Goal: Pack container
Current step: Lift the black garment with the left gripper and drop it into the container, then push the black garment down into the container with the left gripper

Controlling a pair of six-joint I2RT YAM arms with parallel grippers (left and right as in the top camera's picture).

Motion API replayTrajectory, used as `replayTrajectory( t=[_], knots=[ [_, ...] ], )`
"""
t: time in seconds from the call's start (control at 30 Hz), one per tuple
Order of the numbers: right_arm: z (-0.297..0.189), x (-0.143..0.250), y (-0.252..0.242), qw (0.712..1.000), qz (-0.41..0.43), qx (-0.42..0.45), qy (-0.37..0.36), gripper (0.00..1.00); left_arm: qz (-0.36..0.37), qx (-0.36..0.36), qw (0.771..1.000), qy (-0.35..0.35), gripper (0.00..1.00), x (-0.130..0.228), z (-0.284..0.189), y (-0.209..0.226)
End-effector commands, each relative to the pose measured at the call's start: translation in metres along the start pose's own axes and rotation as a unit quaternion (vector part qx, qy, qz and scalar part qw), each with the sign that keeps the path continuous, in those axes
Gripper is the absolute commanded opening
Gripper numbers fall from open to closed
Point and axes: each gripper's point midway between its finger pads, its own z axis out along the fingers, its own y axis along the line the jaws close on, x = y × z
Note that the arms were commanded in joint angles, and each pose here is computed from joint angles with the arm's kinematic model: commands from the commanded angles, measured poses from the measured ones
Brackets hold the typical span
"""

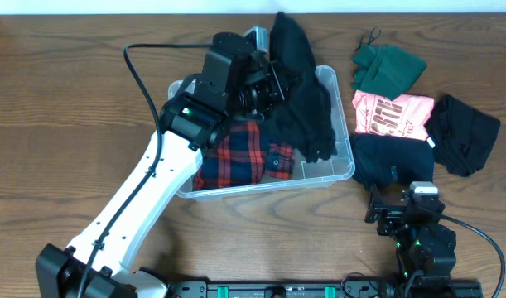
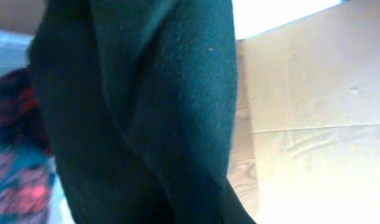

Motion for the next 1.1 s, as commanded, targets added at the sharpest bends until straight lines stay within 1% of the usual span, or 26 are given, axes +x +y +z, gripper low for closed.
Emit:
replayTrajectory(
  t=[0.0, 0.1, 0.17, 0.27, 0.37, 0.43, 0.5, 0.53, 0.57, 0.7, 0.8, 0.97, 1.07],
  knots=[
    [0.000, 0.000, -0.001, 1.000, 0.008, 0.003, -0.002, 0.99, -0.008, -0.034, 0.999, -0.025, 0.06, -0.004, -0.013, 0.010],
    [0.000, 0.000, -0.001, 1.000, 0.008, 0.003, -0.002, 0.99, -0.024, -0.131, 0.991, -0.026, 0.06, 0.007, -0.013, 0.060],
    [0.000, 0.000, -0.001, 1.000, 0.008, 0.003, -0.002, 0.99, -0.035, -0.183, 0.982, -0.021, 0.06, 0.016, -0.015, 0.090],
    [0.000, 0.000, -0.001, 1.000, 0.008, 0.003, -0.002, 0.99, -0.052, -0.221, 0.974, 0.001, 0.06, 0.033, -0.014, 0.124],
    [0.000, 0.000, -0.001, 1.000, 0.008, 0.003, -0.002, 0.99, -0.068, -0.250, 0.966, 0.007, 0.06, 0.039, -0.017, 0.151],
    [0.000, 0.000, -0.001, 1.000, 0.008, 0.003, -0.002, 0.99, -0.063, -0.267, 0.962, 0.004, 0.17, 0.034, -0.023, 0.163],
    [0.000, 0.000, -0.001, 1.000, 0.008, 0.003, -0.002, 0.99, -0.063, -0.284, 0.957, -0.006, 0.39, 0.026, -0.034, 0.174],
    [0.000, 0.000, -0.001, 1.000, 0.008, 0.003, -0.002, 0.99, -0.069, -0.295, 0.953, -0.014, 0.55, 0.022, -0.041, 0.180],
    [0.000, 0.000, -0.001, 1.000, 0.008, 0.003, -0.002, 0.99, -0.076, -0.307, 0.948, -0.023, 0.62, 0.018, -0.050, 0.186],
    [0.000, 0.000, -0.001, 1.000, 0.008, 0.003, -0.002, 0.99, -0.099, -0.327, 0.939, -0.048, 0.63, 0.006, -0.082, 0.199],
    [0.000, 0.000, -0.001, 1.000, 0.008, 0.003, -0.002, 0.99, -0.105, -0.312, 0.942, -0.065, 0.63, 0.000, -0.096, 0.192],
    [0.000, 0.000, -0.001, 1.000, 0.008, 0.003, -0.002, 0.99, -0.079, -0.228, 0.965, -0.103, 0.58, -0.019, -0.097, 0.151],
    [0.000, 0.000, -0.001, 1.000, 0.008, 0.003, -0.002, 0.99, -0.012, -0.184, 0.972, -0.145, 0.57, -0.046, -0.093, 0.125]
  ],
)
